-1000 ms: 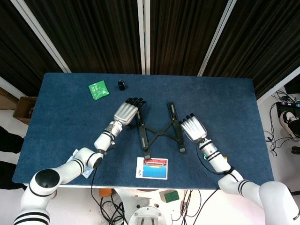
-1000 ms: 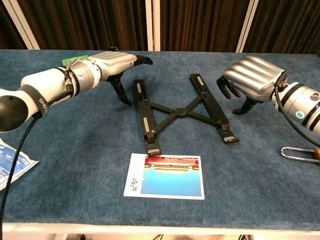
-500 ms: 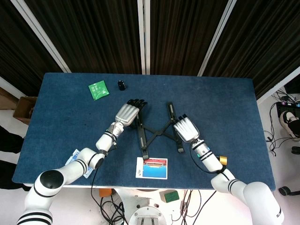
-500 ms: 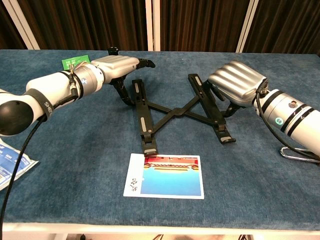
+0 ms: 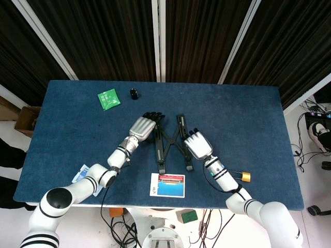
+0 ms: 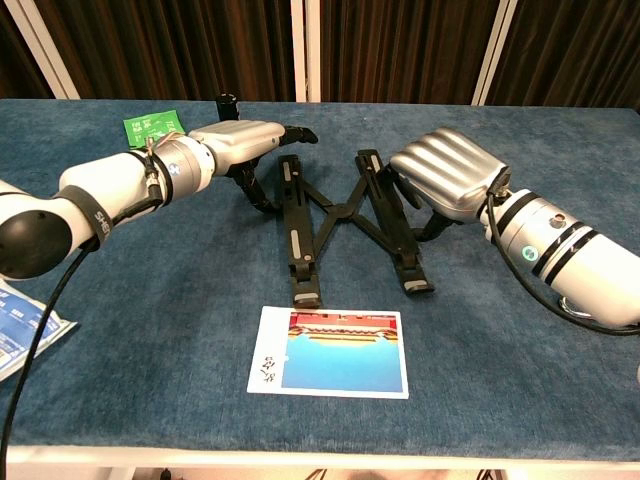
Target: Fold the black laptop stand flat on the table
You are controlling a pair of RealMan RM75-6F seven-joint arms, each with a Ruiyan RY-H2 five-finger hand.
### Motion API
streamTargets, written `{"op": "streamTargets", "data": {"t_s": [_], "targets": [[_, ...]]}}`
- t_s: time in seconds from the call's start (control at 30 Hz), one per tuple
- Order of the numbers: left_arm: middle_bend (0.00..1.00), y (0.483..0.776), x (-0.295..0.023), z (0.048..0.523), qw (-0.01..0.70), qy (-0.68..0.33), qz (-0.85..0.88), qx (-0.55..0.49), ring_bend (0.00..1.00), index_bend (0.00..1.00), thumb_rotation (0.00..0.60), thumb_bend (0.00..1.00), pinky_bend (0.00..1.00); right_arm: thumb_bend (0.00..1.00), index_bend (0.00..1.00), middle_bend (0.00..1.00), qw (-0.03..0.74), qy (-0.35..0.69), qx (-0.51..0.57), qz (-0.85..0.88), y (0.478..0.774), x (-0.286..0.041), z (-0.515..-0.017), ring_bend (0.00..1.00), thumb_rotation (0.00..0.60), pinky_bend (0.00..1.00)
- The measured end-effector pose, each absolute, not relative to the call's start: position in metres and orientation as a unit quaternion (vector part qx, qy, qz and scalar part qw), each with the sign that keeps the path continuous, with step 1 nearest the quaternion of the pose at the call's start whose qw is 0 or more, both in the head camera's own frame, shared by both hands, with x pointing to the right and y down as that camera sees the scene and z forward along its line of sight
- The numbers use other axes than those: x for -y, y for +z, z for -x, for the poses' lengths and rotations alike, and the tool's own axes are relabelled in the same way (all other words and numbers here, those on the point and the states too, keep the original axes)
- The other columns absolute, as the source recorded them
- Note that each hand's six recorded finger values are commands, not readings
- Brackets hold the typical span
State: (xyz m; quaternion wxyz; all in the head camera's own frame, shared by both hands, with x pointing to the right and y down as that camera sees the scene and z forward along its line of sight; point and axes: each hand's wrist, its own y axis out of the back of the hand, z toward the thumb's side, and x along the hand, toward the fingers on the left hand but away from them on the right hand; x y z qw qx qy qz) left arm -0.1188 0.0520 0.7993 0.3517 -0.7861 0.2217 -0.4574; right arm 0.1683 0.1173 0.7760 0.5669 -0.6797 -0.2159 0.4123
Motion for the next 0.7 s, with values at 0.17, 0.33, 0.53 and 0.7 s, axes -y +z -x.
{"op": "streamTargets", "data": {"t_s": [0.17,0.33,0.53,0.7], "targets": [[0.04,0.797,-0.055,0.113,0.353,-0.449,0.792,-0.218,0.05,0.06,0.6,0.0,0.12,0.0,0.65,0.68,0.56,0.4,0.223,0.69,0.776,-0.123,-0.154,0.54,0.6,0.55],[0.04,0.795,-0.055,0.113,0.352,-0.446,0.793,-0.219,0.05,0.06,0.6,0.0,0.12,0.0,0.64,0.68,0.547,0.389,0.227,0.706,0.776,-0.131,-0.141,0.54,0.6,0.55],[0.04,0.786,-0.046,0.126,0.366,-0.445,0.784,-0.23,0.05,0.06,0.6,0.0,0.12,0.0,0.36,0.48,0.54,0.369,0.217,0.724,0.77,-0.135,-0.136,0.4,0.6,0.46],[0.04,0.766,-0.037,0.148,0.371,-0.438,0.778,-0.254,0.05,0.06,0.6,0.0,0.12,0.0,0.04,0.21,0.545,0.342,0.191,0.741,0.748,-0.129,-0.139,0.11,0.6,0.12]]}}
